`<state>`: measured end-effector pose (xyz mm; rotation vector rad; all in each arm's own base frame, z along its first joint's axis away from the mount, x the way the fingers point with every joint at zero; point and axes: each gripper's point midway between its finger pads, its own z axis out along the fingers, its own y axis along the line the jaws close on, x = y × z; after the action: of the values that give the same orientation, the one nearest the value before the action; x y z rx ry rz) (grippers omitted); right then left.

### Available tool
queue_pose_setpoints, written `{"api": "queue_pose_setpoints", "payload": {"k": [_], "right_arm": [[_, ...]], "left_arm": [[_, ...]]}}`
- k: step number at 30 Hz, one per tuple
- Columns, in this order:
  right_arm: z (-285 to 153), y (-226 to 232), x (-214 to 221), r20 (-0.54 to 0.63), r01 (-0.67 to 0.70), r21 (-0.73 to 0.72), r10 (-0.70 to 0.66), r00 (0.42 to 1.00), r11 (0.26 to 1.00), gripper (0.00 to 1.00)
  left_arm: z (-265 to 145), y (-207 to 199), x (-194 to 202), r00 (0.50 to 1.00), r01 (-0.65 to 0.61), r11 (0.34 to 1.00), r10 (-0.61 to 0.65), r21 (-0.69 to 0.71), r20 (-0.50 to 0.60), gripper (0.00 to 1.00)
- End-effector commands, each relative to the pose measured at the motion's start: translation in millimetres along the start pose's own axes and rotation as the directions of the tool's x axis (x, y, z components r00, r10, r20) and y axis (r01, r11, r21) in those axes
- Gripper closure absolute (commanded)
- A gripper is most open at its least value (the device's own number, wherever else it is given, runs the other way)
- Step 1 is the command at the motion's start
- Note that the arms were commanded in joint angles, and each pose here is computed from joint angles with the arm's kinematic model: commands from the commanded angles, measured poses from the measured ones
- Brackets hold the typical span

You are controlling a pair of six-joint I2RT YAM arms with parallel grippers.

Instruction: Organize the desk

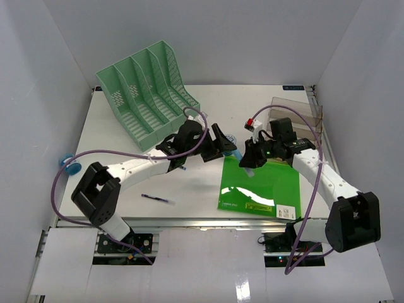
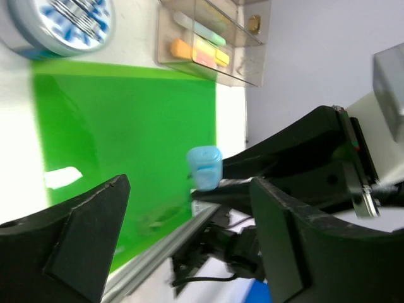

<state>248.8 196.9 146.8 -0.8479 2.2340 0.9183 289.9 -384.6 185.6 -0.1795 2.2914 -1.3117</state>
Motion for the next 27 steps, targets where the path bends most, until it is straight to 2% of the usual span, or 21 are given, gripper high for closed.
{"api": "queue_pose_setpoints", "payload": {"k": [1,5,9,13,17,22,27], "right_arm": [[-27,0,5,-0.040,0.196,-0.026,-0.197,0.980,0.980,0.92],[-58,-38,-2,-0.109,0.323,0.116,-0.311,0.944,0.939,0.92],[-94,-93,-16,-0.274,0.508,0.296,-0.437,0.856,0.809,0.92],[-115,-145,-26,-0.441,0.619,0.407,-0.449,0.777,0.671,0.92],[-125,-184,-38,-0.513,0.667,0.444,-0.441,0.737,0.598,0.92],[-113,-219,-28,-0.586,0.682,0.415,-0.396,0.707,0.603,0.90],[-99,-234,-10,-0.618,0.687,0.372,-0.386,0.685,0.624,0.85]], "left_arm": [[-62,-23,-38,0.971,-0.190,0.982,0.184,0.025,0.153,0.09],[-109,-15,-39,0.928,-0.312,0.949,0.313,-0.039,0.200,0.08],[-148,20,-25,0.899,-0.363,0.921,0.385,-0.140,0.206,0.03],[-176,45,-14,0.875,-0.394,0.901,0.428,-0.182,0.225,0.02],[-192,56,-11,0.838,-0.445,0.869,0.489,-0.215,0.242,0.02],[-196,73,-3,0.819,-0.481,0.844,0.529,-0.236,0.223,0.02],[-199,87,5,0.821,-0.474,0.845,0.526,-0.249,0.222,0.02]]}}
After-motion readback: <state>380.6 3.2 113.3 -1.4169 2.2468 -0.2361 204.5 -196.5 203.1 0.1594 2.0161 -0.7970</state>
